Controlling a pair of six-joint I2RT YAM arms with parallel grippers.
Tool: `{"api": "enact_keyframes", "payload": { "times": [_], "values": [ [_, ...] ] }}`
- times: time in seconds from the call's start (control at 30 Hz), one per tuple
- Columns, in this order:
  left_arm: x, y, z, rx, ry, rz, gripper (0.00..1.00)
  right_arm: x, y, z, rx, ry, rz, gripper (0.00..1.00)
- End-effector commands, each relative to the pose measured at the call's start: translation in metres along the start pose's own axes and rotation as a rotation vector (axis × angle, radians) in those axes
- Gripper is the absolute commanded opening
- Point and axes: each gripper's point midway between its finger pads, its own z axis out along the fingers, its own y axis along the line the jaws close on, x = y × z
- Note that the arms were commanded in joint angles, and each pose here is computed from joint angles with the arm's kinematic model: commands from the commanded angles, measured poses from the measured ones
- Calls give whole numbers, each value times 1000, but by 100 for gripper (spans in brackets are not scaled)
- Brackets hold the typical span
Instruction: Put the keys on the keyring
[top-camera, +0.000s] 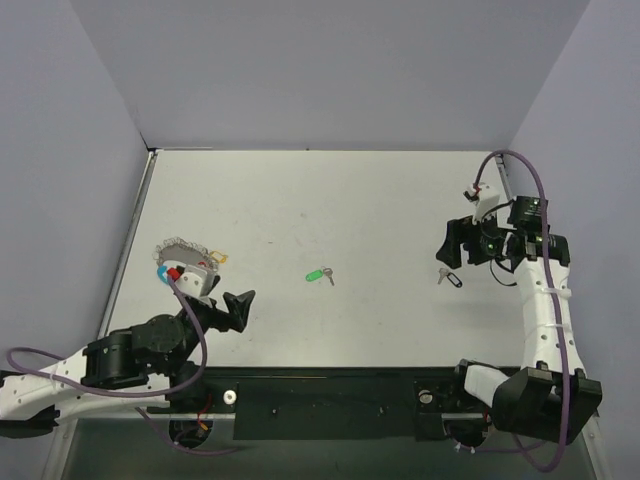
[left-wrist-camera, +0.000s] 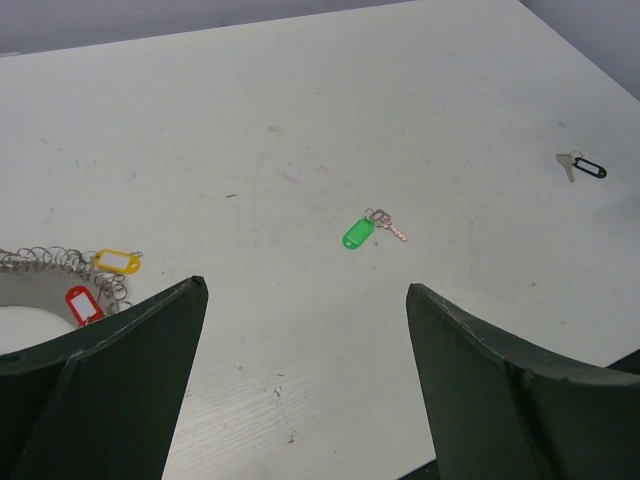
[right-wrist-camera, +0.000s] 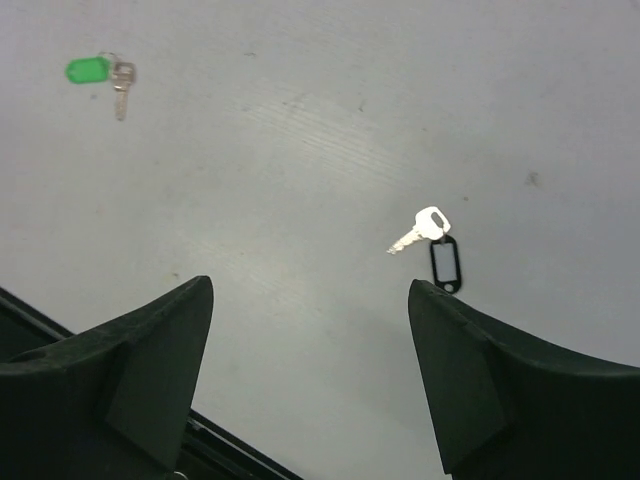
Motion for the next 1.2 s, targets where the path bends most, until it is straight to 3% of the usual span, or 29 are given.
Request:
{"api": "enact_keyframes", "payload": {
  "times": [0.0,0.2,0.23,0.27,0.3,0.33,0.37,0.47,0.73,0.87,1.17],
  "values": [
    [-22,15,-2,-119,-12,-40,92,-5,42,2,-307,-94,154,74],
    [-26,-6,22,-113,53,81,92,-4,54,-7,-346,-121,106,72],
    [-27,3,34,-170,74,107,92,-3,54,-7,-343,-125,101,72],
    [-24,-7,41,-107,112,104,92,-2,55,-9,-336,-130,92,72],
    [-21,11,56,-176,146,96,91,-3,55,-9,-329,-135,88,72],
    [-15,4,65,-107,189,76,90,0,56,-9,-325,-139,86,72],
    [-15,29,78,-184,194,36,89,-1,54,-9,-317,-152,82,72],
    [-4,47,98,-164,222,-91,90,-1,52,-13,-302,-200,101,72],
    [49,155,120,-395,345,-403,89,-4,55,-13,-356,-227,169,71],
    [73,185,125,-466,407,-419,89,-2,55,-12,-359,-223,179,70],
    [116,198,137,-457,593,-383,74,-1,54,-12,-368,-209,186,68]
  ]
}}
